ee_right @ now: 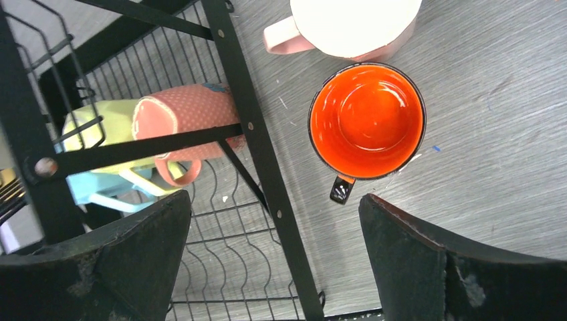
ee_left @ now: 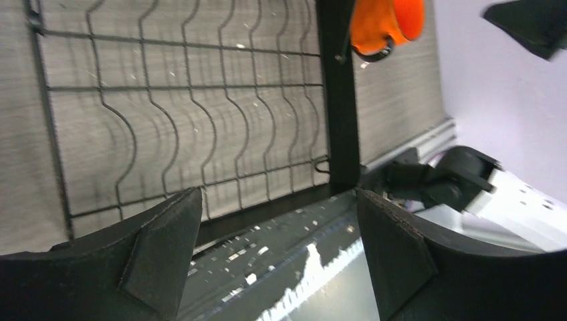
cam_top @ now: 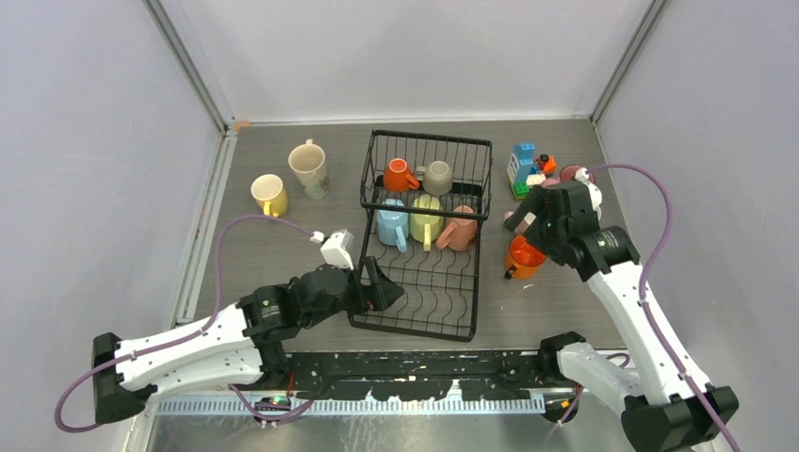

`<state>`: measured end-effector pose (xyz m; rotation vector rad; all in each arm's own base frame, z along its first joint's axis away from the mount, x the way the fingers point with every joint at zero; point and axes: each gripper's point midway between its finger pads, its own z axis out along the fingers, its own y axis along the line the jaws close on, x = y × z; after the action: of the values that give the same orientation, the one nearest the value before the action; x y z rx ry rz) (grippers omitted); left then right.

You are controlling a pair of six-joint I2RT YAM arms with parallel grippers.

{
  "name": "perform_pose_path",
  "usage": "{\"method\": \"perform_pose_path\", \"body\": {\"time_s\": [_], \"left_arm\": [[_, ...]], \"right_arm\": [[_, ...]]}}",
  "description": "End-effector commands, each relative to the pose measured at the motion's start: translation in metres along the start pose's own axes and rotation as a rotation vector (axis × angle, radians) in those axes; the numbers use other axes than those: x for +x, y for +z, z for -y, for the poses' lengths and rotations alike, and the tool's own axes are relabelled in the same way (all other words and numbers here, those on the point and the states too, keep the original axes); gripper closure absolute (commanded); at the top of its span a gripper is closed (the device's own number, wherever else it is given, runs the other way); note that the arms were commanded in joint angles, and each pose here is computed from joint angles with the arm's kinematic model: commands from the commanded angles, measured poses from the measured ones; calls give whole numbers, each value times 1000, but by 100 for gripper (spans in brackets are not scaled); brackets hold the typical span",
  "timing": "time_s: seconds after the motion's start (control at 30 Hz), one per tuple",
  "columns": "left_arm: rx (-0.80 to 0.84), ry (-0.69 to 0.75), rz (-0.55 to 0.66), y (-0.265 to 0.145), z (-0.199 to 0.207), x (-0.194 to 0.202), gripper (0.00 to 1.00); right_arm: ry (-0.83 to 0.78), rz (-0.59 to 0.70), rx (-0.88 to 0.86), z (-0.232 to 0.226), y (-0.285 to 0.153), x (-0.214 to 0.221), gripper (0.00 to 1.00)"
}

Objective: Unload the cups from the dish rack
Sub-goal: Place the cup at the center of the board, then unload the cup from the dish rack.

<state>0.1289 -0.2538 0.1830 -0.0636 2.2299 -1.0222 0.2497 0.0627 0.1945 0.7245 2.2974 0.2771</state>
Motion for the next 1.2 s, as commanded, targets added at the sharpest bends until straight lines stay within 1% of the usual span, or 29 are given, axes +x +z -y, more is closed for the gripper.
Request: {"method": "perform_pose_path", "body": {"time_s": [0.0, 0.1, 0.27, 0.47, 0.77, 1.0, 1.17], "left_arm": [[-66, 85, 140, 9, 3, -34, 15], [-134, 129, 176, 20, -6, -39, 21], [-168, 162, 238, 44, -12, -41, 33], [-267, 215, 347, 71, -20, -47, 41], [-393, 294, 526, 102, -36, -64, 47], [-429, 302, 560, 124, -44, -59, 52], [-450, 274, 588, 137, -52, -62, 52]], "right_arm": [[75, 48, -52, -1, -22, -5, 0], [119, 76, -80, 2, -33, -5, 0], [143, 113, -111, 9, -49, -3, 0], [151, 130, -142, 14, -66, 0, 0], [142, 114, -179, 14, -81, 6, 0], [126, 101, -194, 15, -88, 10, 0], [130, 95, -213, 14, -91, 13, 0]]}}
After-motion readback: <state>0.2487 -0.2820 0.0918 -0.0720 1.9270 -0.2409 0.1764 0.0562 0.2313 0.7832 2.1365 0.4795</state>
